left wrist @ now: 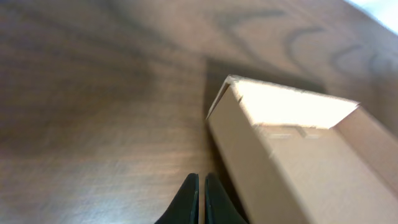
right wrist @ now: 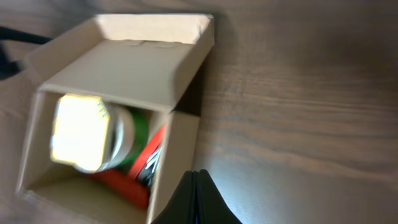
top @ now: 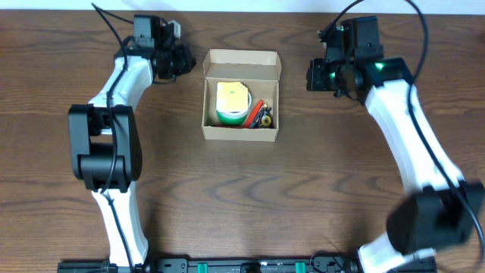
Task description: Pack container
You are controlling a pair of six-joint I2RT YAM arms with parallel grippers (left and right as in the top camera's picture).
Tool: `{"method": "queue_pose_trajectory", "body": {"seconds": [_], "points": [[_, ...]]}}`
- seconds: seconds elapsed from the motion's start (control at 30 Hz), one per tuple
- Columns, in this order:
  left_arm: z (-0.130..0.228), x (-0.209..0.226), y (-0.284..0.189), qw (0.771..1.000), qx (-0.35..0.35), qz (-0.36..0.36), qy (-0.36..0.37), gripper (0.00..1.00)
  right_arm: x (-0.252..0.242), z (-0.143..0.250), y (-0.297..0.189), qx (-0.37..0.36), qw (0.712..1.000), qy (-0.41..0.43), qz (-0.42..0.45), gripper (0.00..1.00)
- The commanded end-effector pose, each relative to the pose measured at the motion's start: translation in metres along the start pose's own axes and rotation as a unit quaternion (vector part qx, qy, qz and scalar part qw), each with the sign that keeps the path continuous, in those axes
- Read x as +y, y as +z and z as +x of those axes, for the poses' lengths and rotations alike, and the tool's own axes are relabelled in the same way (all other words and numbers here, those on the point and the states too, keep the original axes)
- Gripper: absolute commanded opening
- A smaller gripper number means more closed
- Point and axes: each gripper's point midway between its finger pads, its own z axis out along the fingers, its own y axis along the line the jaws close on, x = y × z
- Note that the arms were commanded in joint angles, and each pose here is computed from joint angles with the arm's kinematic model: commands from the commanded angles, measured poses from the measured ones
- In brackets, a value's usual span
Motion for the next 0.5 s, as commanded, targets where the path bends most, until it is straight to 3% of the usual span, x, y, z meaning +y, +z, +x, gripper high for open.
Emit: {"method": "queue_pose_trajectory", "body": {"seconds": [0.0,0.23,0.47], "points": [[-0.006,-0.004,0.011,0.999,0.015,0.03,-0.02,0.06,-0.005,0.006,0.043,0.042,0.993,0.071,-0.085,0.01],[0.004,0.0,0.022,0.998,0.037,0.04,-0.035,0.06,-0.007,0.016,0.121,0.08,0.967,0.152,-0.189,0.01],[0.014,0.0,0.023,0.997,0.054,0.037,-0.05,0.06,-0.002,0.024,0.165,0.09,0.951,0.193,-0.225,0.01]]}}
